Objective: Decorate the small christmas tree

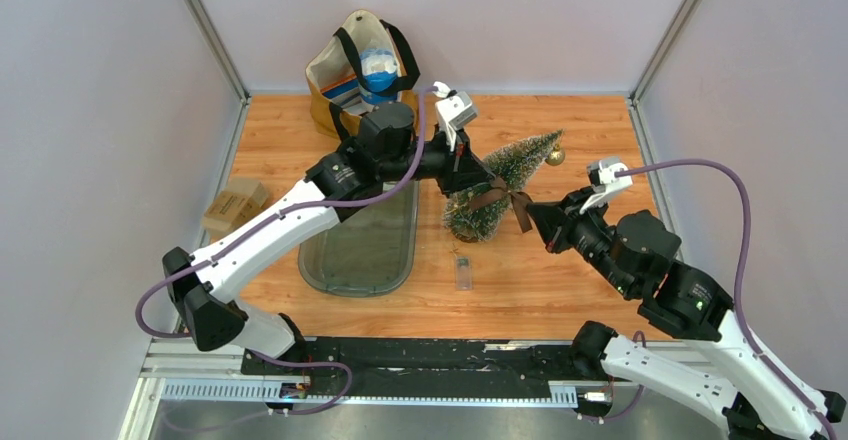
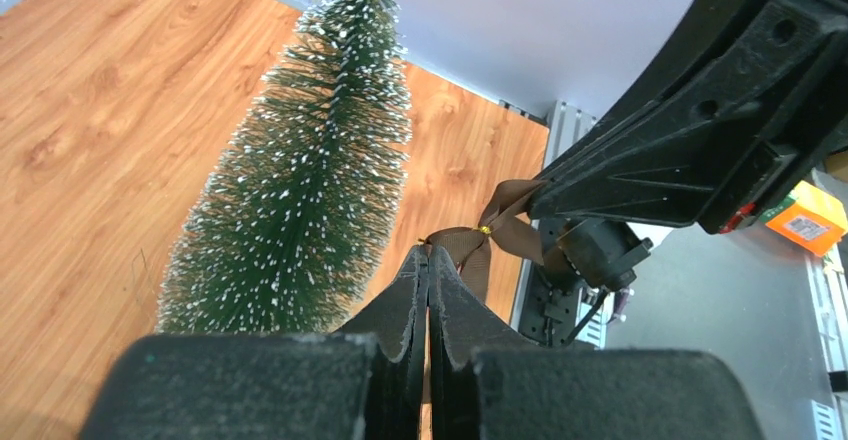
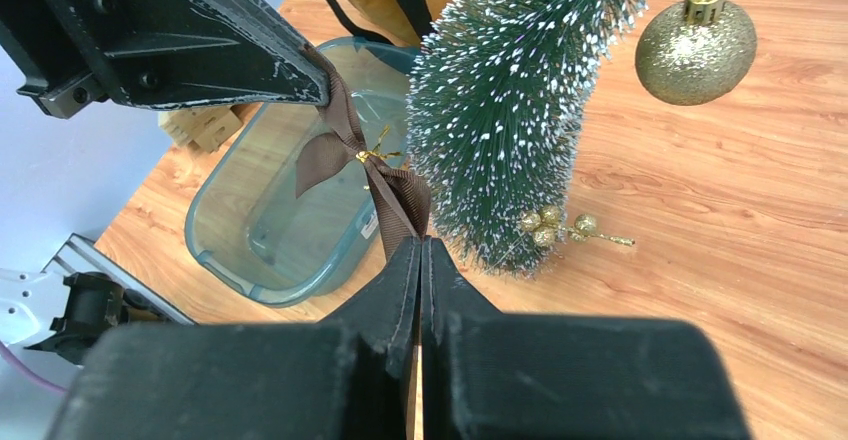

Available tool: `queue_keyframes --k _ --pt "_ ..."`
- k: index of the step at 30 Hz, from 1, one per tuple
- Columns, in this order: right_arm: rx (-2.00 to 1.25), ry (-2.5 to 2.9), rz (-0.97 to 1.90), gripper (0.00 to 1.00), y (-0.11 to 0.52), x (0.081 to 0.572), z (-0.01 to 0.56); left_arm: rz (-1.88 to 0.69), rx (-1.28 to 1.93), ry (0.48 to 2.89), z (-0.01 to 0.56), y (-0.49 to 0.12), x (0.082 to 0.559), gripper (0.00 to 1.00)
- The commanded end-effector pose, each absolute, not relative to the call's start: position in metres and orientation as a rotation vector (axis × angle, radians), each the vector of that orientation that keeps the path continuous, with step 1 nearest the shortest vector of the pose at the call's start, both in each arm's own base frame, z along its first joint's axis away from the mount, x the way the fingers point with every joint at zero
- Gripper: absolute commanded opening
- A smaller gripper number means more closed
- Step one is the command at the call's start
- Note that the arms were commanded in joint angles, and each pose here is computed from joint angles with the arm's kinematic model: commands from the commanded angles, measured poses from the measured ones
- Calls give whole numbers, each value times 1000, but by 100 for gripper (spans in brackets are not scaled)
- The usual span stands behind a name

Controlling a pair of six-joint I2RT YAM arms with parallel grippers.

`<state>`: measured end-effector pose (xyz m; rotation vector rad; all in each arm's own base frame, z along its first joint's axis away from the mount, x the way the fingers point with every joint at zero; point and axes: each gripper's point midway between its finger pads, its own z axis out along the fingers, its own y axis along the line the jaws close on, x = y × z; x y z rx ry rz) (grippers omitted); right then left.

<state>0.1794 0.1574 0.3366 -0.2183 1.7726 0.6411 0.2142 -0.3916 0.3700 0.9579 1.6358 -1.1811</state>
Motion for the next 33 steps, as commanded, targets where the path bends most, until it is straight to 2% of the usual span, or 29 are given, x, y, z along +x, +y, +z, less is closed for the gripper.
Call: queue_keyframes --k 1,20,33 --pt "-192 1741 589 0 150 187 347 -1154 958 1605 383 -395 220 0" --pt "-136 1745 459 1 144 220 347 -1068 909 1648 369 -407 249 0" --pt "-78 1713 475 1 144 236 346 -1010 876 1641 372 -403 263 0"
